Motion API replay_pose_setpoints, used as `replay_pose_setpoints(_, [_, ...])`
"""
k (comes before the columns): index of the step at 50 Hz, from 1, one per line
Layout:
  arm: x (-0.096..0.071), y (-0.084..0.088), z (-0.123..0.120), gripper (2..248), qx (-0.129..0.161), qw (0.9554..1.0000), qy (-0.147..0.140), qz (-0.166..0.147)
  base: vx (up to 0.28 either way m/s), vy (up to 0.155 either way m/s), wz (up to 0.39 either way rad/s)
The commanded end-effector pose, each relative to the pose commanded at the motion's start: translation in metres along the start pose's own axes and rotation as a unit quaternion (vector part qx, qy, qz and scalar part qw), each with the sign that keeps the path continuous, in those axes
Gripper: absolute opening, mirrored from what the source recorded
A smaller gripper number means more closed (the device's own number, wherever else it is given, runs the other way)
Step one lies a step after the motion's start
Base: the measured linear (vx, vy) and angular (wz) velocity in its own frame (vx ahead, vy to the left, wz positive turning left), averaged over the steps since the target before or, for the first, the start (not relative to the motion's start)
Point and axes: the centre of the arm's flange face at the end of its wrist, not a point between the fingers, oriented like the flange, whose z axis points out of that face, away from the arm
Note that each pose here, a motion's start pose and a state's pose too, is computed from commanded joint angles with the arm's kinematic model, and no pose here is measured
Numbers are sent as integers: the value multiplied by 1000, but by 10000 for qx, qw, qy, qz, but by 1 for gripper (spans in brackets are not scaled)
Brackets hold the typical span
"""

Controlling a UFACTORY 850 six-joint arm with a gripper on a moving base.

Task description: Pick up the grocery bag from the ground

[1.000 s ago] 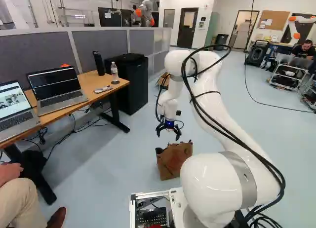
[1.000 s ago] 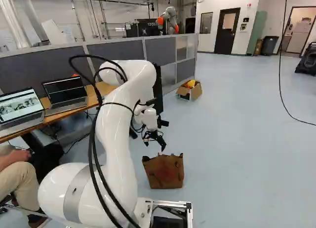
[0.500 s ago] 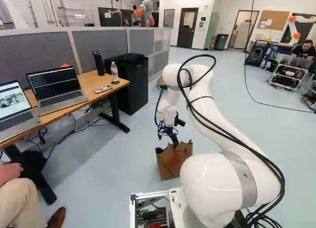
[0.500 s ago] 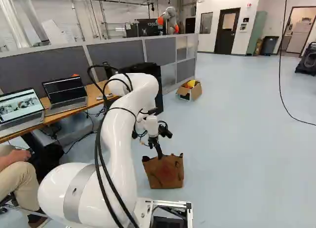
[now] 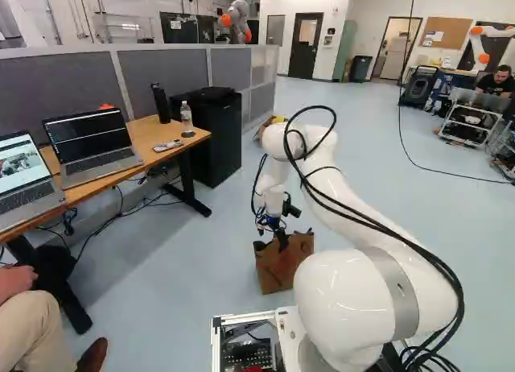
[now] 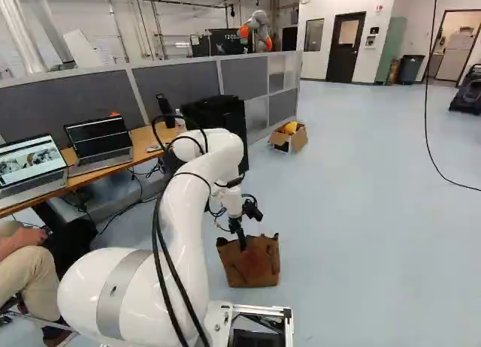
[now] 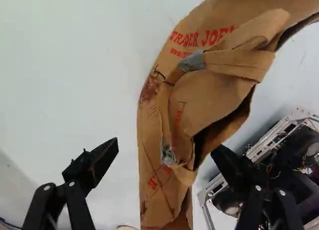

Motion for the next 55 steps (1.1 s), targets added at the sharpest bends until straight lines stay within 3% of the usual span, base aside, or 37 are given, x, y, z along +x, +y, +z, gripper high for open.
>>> replay_pose_setpoints(12, [2, -3, 34, 247, -19, 10000, -13, 0, 0, 0, 0])
replay_pose_setpoints(13, [2, -3, 37, 223, -20, 10000, -14, 0, 0, 0, 0])
replay_pose_setpoints(18, [2, -3, 51, 223, -23, 10000, -16, 0, 0, 0, 0])
replay_pose_setpoints(19, [2, -4, 52, 184, -23, 10000, -16, 0, 0, 0, 0])
replay_pose_setpoints(23, [3, -4, 57, 184, -23, 10000, -16, 0, 0, 0, 0])
replay_pose_setpoints(24, [3, -4, 57, 145, -23, 10000, -16, 0, 0, 0, 0])
replay_pose_setpoints(28, [3, -4, 59, 145, -23, 10000, -16, 0, 0, 0, 0])
replay_pose_setpoints(29, [3, -4, 59, 107, -23, 10000, -16, 0, 0, 0, 0])
replay_pose_setpoints(33, [3, -4, 59, 107, -23, 10000, -16, 0, 0, 0, 0])
replay_pose_setpoints(34, [3, -4, 59, 69, -23, 10000, -16, 0, 0, 0, 0])
replay_pose_setpoints(39, [3, -4, 59, 69, -23, 10000, -16, 0, 0, 0, 0])
replay_pose_setpoints(40, [3, -4, 59, 33, -23, 10000, -16, 0, 0, 0, 0])
replay_pose_setpoints(44, [3, -4, 59, 33, -23, 10000, -16, 0, 0, 0, 0])
replay_pose_setpoints(45, [3, -4, 59, 19, -23, 10000, -16, 0, 0, 0, 0])
replay_pose_setpoints(55, [3, -4, 59, 19, -23, 10000, -16, 0, 0, 0, 0])
